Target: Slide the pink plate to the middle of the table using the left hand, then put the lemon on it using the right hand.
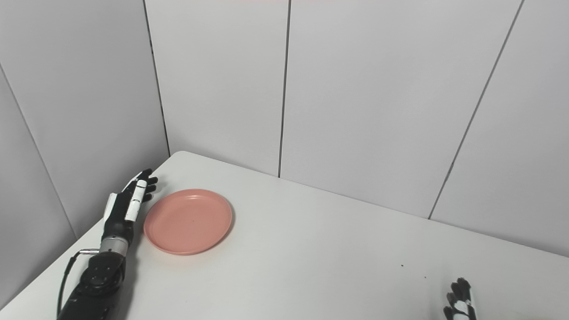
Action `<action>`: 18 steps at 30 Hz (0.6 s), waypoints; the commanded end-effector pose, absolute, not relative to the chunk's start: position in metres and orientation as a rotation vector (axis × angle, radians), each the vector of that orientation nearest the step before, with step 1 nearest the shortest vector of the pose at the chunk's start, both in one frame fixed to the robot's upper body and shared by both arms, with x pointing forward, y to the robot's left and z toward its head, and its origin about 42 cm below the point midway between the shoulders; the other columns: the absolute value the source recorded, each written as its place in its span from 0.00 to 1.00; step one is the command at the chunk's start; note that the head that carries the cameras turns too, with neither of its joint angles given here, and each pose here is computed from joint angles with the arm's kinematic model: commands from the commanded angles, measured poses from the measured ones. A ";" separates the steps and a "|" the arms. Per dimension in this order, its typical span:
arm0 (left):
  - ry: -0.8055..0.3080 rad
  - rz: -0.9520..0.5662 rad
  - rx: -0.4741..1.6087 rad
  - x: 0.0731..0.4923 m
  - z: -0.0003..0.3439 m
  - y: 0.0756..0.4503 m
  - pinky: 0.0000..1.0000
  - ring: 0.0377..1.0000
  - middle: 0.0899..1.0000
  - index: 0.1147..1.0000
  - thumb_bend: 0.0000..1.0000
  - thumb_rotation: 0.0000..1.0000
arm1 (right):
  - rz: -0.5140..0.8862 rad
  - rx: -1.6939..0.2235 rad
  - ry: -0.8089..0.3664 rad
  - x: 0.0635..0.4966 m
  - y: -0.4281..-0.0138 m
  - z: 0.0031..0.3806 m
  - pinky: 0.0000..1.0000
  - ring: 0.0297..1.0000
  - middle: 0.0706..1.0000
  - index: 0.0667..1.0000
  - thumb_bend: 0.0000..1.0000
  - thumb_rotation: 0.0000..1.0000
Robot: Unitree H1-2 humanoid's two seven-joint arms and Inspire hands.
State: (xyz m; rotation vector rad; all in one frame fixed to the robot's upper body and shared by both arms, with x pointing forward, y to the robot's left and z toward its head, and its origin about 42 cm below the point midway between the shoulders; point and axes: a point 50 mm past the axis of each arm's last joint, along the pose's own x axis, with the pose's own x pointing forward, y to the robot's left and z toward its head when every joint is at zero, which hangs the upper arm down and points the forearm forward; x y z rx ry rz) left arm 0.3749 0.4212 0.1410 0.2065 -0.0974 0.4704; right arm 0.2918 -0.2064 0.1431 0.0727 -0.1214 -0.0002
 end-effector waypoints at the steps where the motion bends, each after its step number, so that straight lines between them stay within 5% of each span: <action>1: -0.201 0.462 0.191 0.389 0.168 0.420 0.85 0.85 0.83 0.83 0.58 1.00 | 0.014 0.074 -0.207 0.293 -0.207 0.160 1.00 0.99 0.97 0.97 0.37 1.00; 18: -0.161 0.389 0.137 0.393 0.149 0.388 0.85 0.82 0.81 0.81 0.60 1.00 | 0.007 0.078 -0.200 0.289 -0.209 0.162 1.00 0.99 0.97 0.96 0.39 1.00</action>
